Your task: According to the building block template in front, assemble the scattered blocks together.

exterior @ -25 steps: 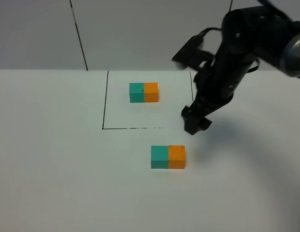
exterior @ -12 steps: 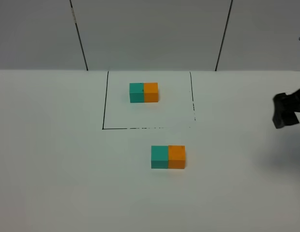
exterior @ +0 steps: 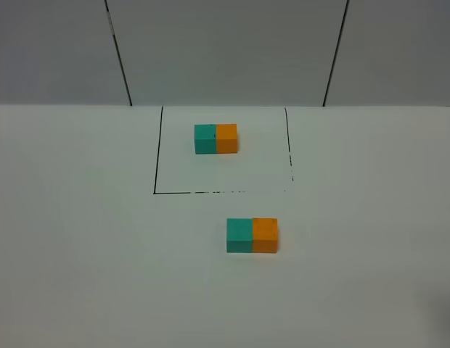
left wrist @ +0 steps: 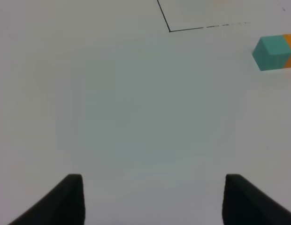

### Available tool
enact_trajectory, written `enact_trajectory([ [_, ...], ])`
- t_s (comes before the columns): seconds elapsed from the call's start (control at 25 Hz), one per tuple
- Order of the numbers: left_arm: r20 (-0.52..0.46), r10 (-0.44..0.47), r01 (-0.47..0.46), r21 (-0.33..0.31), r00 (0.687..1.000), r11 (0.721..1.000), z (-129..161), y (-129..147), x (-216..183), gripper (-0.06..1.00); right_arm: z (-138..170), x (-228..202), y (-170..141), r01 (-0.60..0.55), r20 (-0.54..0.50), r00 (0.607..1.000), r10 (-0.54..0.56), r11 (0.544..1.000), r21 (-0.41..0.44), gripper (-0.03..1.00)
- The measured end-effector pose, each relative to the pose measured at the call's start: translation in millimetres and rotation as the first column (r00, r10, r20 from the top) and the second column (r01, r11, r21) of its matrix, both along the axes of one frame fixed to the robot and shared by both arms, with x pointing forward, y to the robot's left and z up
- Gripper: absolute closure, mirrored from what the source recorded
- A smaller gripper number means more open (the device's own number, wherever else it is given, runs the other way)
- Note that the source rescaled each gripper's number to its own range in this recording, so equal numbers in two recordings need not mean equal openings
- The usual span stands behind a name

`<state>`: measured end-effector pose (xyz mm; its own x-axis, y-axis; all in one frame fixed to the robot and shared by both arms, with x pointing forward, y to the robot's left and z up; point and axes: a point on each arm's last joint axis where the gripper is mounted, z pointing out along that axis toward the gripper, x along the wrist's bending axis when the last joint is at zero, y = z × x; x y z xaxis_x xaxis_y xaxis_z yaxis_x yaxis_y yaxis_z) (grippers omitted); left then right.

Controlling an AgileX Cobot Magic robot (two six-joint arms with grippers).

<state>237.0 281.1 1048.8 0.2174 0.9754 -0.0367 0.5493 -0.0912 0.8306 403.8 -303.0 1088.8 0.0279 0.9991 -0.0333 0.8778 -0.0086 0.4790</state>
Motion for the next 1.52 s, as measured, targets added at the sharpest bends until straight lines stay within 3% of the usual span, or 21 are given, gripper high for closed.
enact_trajectory([
  [0.28,0.0,0.0,0.0,0.0,1.0,1.0,0.0,0.0,0.0,0.61,-2.5,-67.2,-1.9,0.052,0.172,0.984,-0.053,0.999,0.01,-0.03],
  [0.68,0.0,0.001,-0.001,-0.001,1.0,1.0,0.0,0.0,0.0,0.61,-14.7,-140.7,-2.6,0.09,0.449,0.887,-0.109,0.994,0.064,-0.03],
  [1.24,0.0,0.001,-0.001,-0.001,1.0,1.0,0.0,0.0,0.0,0.61,-34.5,-173.5,-5.7,0.131,0.556,0.816,-0.161,0.987,0.094,-0.03],
  [1.52,0.0,0.001,-0.001,-0.001,1.0,1.0,0.0,0.0,0.0,0.61,-36.7,-172.5,-5.7,0.132,0.56,0.812,-0.164,0.987,0.097,-0.03],
])
